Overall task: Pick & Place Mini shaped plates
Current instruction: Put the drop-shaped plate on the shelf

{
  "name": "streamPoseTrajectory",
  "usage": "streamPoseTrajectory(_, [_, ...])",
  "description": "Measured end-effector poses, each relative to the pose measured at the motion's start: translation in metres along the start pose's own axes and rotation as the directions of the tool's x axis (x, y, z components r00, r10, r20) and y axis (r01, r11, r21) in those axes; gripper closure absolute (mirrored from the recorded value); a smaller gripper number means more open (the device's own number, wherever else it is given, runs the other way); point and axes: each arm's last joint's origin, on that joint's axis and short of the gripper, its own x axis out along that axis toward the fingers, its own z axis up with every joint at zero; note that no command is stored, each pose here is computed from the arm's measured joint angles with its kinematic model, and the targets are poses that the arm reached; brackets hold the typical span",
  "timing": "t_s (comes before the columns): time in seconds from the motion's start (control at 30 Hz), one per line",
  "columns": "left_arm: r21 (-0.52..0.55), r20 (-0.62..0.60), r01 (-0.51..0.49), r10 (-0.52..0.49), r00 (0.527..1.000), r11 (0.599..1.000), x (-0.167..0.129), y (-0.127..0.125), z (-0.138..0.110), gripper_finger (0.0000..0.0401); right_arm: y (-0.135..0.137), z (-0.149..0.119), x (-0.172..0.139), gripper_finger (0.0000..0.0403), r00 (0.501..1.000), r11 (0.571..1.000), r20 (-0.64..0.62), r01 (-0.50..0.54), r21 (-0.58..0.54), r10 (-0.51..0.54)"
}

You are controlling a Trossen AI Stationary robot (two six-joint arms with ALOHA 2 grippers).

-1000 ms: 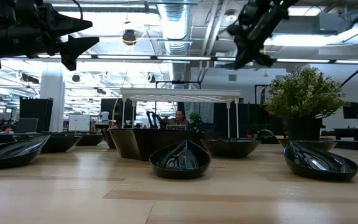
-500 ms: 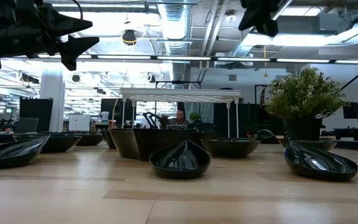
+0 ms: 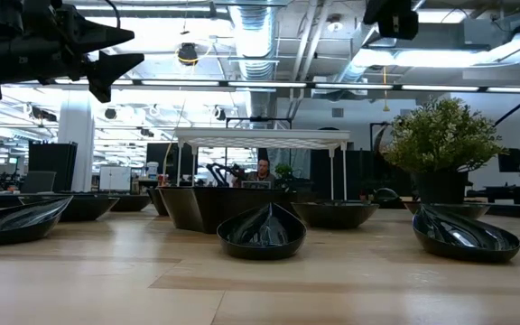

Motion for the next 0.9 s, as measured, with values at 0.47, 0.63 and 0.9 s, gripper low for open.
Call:
streamPoseTrajectory(0.47, [0.002, 0.0, 0.0, 0.0, 1.0, 1.0, 0.0, 0.0, 0.0, 0.0187, 0.043, -0.055, 0.038, 0.0401, 0.984, 0.993, -0.141, 0.116, 0.023, -0.111])
streamPoseTrajectory(0.63, [0.002, 0.0, 0.001, -0.001, 1.0, 1.0, 0.0, 0.0, 0.0, 0.0187, 0.051, -0.071, 0.057, 0.0401, 0.984, 0.993, -0.15, 0.108, 0.048, -0.099])
streamPoseTrajectory(0.9, [0.003, 0.0, 0.0, 0.0, 1.0, 1.0, 0.0, 0.0, 0.0, 0.0187, 0.043, -0.061, 0.059, 0.0401, 0.934, 0.941, 0.118, 0.34, 0.001, -0.337])
